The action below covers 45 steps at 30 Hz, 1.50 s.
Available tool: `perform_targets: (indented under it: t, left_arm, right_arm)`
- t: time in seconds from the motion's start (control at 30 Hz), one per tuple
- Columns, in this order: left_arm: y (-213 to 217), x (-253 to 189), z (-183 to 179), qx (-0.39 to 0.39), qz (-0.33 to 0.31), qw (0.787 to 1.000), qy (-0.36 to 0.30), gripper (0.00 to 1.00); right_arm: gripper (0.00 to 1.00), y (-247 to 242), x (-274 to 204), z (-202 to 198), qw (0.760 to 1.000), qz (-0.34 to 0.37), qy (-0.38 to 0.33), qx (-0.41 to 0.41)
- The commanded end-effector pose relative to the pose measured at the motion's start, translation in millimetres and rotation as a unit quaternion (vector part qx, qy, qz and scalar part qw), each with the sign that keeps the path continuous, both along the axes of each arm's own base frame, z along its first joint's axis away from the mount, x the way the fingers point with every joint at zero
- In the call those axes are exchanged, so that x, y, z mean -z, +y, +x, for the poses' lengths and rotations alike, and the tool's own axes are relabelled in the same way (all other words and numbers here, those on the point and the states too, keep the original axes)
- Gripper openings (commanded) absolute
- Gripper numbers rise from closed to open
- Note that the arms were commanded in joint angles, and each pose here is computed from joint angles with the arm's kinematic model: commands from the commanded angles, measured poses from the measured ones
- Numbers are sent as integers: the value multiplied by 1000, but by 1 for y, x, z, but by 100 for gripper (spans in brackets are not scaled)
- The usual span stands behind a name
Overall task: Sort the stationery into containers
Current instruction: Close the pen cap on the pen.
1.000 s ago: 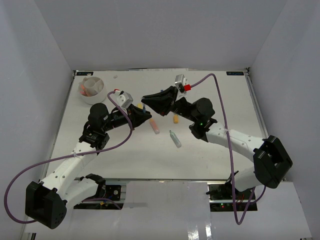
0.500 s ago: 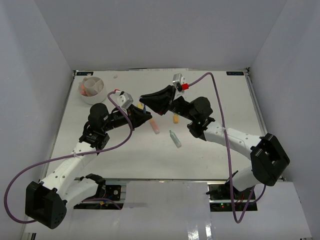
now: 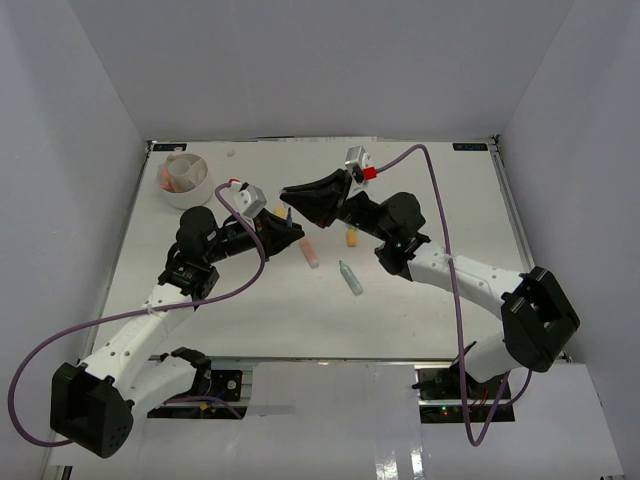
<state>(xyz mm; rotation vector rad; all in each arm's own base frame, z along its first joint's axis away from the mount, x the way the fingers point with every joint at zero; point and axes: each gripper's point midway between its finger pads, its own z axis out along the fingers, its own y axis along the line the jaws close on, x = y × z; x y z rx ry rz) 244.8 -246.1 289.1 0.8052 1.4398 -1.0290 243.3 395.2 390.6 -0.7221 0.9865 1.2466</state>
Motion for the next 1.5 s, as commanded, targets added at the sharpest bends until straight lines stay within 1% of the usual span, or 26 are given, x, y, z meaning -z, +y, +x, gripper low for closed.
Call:
perform_targets:
  t: [0.0,0.43,1.17,1.47]
  left_arm:
    - [-1,-9,-4,10,-6,1000,-14,0]
    - [-2,-5,-2,8,-3,1000,-4,0]
    - [2,-13,-3,-6,-13,1000,-22,0]
    - [2,-11,-2,-8,-13,1000,-19,0]
  right_arm:
    - [8,-12,-44,-4,998,42,-45,18]
    - [8,-15,-57,-3,997,48,-56,24]
    - [8,-15,-32,-6,999,35,-32,15]
    - [8,-16,-33,-9,999,37,-31,11]
